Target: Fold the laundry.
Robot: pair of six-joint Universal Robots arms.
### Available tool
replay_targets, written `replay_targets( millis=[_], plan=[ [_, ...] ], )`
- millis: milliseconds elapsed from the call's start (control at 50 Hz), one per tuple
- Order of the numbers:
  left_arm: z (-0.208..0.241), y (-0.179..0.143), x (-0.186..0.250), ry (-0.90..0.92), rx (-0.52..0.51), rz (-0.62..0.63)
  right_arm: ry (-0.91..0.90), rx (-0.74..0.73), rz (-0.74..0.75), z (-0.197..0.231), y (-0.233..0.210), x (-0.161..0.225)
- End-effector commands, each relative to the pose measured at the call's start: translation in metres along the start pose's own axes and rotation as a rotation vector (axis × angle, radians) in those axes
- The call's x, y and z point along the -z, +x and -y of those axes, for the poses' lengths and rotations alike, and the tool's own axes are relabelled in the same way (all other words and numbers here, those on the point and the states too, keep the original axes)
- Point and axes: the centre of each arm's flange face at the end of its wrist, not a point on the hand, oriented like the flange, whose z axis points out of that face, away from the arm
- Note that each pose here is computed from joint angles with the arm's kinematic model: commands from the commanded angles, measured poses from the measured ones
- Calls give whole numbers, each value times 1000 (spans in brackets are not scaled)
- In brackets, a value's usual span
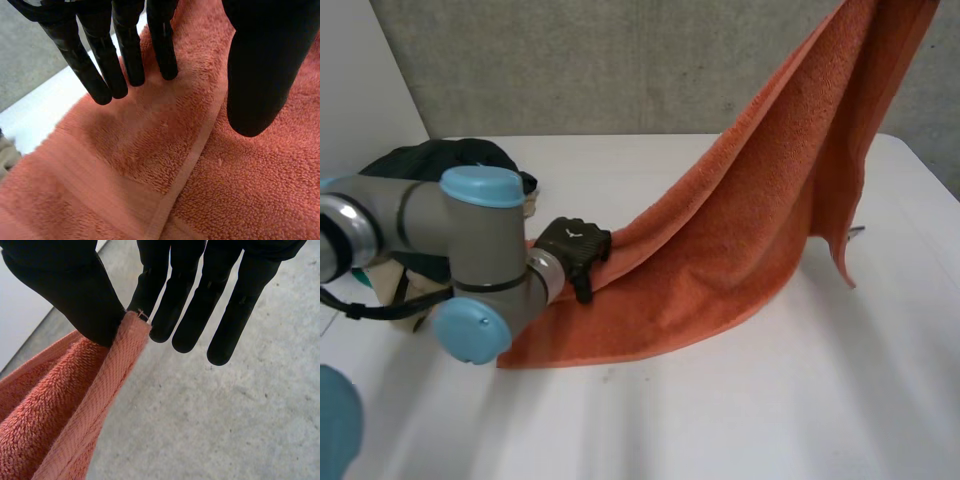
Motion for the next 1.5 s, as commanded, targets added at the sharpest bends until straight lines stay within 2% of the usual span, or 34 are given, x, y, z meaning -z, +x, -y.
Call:
replay_targets(
  millis=[20, 120, 200, 260, 280, 340, 360, 420, 440, 540, 640, 760, 880, 980, 1060, 1200, 1260, 1360, 1500],
  plan=[
    [1, 12, -15, -39, -13, 40, 38, -43, 17, 24, 0, 7],
    [7, 11, -20, -34, -12, 74, 4, -72, 8, 12, 6, 5],
    [18, 3, -27, 9, -8, 103, -55, -92, -6, -14, 13, -1],
    [40, -18, -31, 90, -1, 158, -102, -93, -21, -41, 21, -12],
    [59, -38, -30, 155, 6, 203, -114, -90, -24, -48, 23, -15],
    [96, -69, -21, 288, 17, 261, -149, -74, -55, -72, 32, -29],
    [122, -88, -12, 397, 14, 287, -151, -65, -64, -77, 35, -32],
    [170, -114, 12, 591, 1, 337, -80, -17, -132, -82, 50, -53],
    [197, -126, 29, 708, 2, 368, -25, -1, -174, -83, 56, -65],
    [251, -150, 82, 961, 62, 438, 218, 10, -258, -70, 60, -94],
    [266, -159, 108, 1031, 99, 457, 409, -21, -257, -56, 61, -103],
    [236, -167, 104, 910, 105, 460, 381, -61, -225, -65, 56, -94],
    [184, -149, 80, 733, 119, 353, 259, -88, -158, -76, 38, -78],
    [121, -110, 51, 526, 164, 177, 279, -82, -40, -51, 17, -66],
    [87, -81, 35, 410, 195, 92, 311, -87, 40, -25, 3, -56],
    [61, -45, 11, 298, 205, 9, 362, -137, 159, 16, -14, -39],
    [61, -38, 3, 288, 204, -15, 390, -172, 223, 34, -19, -30],
    [64, -9, -5, 234, 194, -131, 421, -249, 332, 58, -27, -15],
    [59, 26, -10, 153, 175, -241, 463, -302, 372, 74, -24, -11]
  ],
)
